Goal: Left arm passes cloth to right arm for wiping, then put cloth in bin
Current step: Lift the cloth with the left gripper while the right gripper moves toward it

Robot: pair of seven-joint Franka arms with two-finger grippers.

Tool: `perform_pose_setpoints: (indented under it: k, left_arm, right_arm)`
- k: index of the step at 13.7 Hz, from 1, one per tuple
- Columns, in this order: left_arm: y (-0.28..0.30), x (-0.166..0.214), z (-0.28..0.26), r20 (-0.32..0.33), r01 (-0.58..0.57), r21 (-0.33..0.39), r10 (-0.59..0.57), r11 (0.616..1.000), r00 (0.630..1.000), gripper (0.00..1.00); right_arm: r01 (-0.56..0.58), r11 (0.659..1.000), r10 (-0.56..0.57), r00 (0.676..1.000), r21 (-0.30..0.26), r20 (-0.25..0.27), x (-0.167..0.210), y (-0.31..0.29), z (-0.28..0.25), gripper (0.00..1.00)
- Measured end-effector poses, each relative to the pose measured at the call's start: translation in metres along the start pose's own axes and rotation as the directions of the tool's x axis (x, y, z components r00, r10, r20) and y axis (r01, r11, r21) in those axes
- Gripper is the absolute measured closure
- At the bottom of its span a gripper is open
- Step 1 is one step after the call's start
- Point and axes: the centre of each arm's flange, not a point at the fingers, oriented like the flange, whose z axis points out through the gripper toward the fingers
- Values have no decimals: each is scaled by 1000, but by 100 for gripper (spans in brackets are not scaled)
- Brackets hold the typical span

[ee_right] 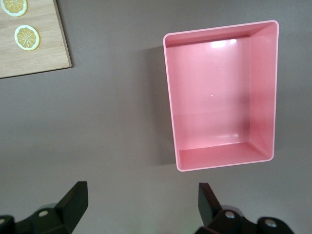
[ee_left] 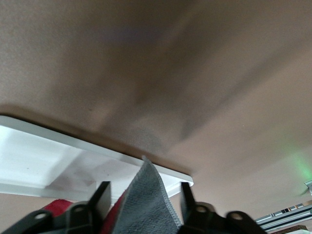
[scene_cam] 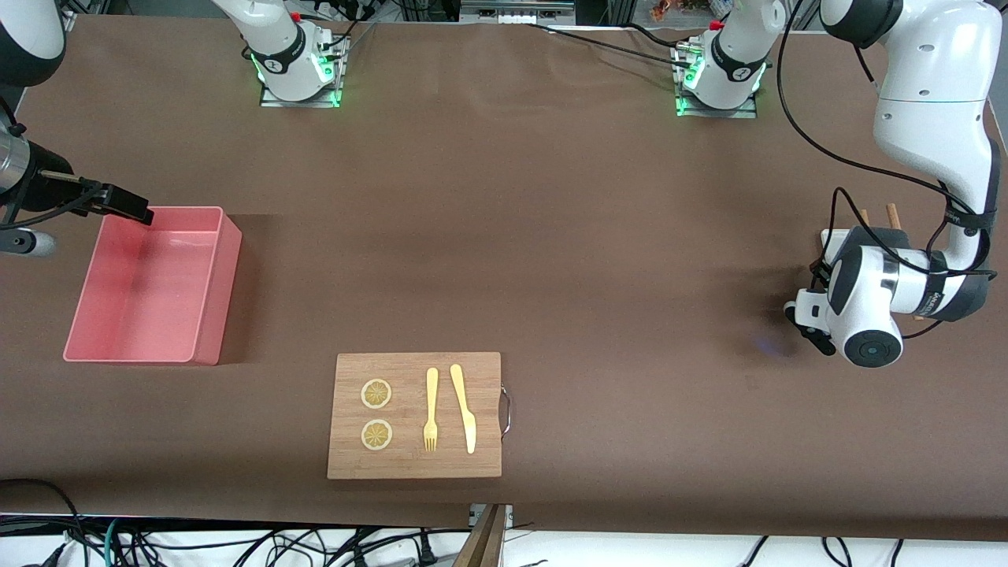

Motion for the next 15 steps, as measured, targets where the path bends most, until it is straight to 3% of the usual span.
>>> perform_pose_setpoints:
  k: [3,5,9,15]
  left_arm:
    - [2,-3,0,18,2,-20,-2,1000,1000,77]
    - [9,-4,0,33,4,-71,-1,997,999,96]
    - [16,-2,-12,12,3,-107,-1,994,1000,98]
    - [50,-33,-103,22,58,-59,-57,997,998,98]
  right_arm:
    - [-66,998,66,998,0,0,-1,-6,0,0]
    - [-102,995,102,995,1,-2,-3,-22,0,0]
    - [-170,985,170,985,16,-10,-3,-45,7,0]
    - [-371,915,363,928,160,78,9,-70,39,0]
